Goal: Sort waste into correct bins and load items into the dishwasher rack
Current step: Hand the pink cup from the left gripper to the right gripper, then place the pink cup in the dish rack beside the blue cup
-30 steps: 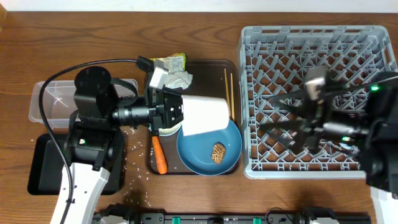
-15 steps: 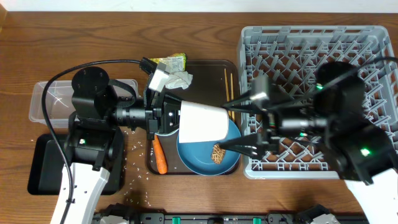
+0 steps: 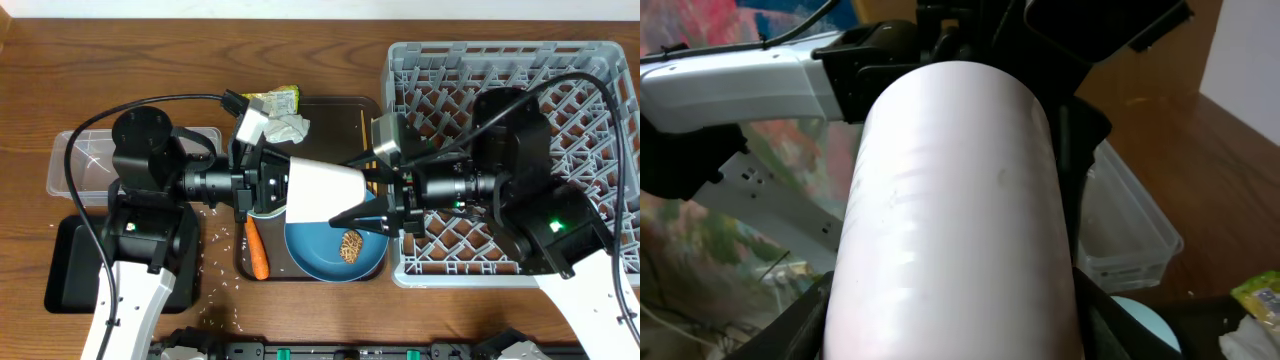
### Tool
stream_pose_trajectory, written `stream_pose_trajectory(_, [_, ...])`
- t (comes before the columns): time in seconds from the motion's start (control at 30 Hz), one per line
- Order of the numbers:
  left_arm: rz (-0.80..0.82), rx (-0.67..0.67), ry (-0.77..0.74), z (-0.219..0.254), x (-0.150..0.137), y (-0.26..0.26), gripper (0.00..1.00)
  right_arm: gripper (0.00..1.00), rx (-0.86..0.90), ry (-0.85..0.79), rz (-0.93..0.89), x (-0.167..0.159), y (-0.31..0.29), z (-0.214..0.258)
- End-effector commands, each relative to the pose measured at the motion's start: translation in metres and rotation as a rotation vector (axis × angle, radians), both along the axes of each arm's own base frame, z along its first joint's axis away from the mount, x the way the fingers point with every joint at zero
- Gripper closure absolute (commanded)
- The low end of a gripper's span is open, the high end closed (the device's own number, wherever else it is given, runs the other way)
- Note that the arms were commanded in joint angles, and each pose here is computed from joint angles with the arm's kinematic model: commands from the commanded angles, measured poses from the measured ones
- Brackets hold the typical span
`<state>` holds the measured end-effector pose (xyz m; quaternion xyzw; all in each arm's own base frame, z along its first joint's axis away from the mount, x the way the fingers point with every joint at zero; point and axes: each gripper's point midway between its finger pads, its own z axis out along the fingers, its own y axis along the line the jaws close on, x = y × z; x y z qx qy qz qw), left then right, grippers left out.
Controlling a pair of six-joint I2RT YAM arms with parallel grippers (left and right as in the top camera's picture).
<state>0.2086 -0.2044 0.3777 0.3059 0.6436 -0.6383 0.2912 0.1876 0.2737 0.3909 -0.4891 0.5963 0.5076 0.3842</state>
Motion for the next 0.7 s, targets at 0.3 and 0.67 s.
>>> stream_pose_trajectory(0.3, [0.018,-0.024,-0.139,0.021,0.001,0.001,0.30,0.67,-0.271,-0.027,-0.569,0.030,-0.081,-0.026])
stream_pose_trajectory(0.67, [0.020,-0.024,-0.128,0.021,0.001,0.002,0.30,0.66,-0.486,0.183,-1.443,0.065,-0.250,-0.058])
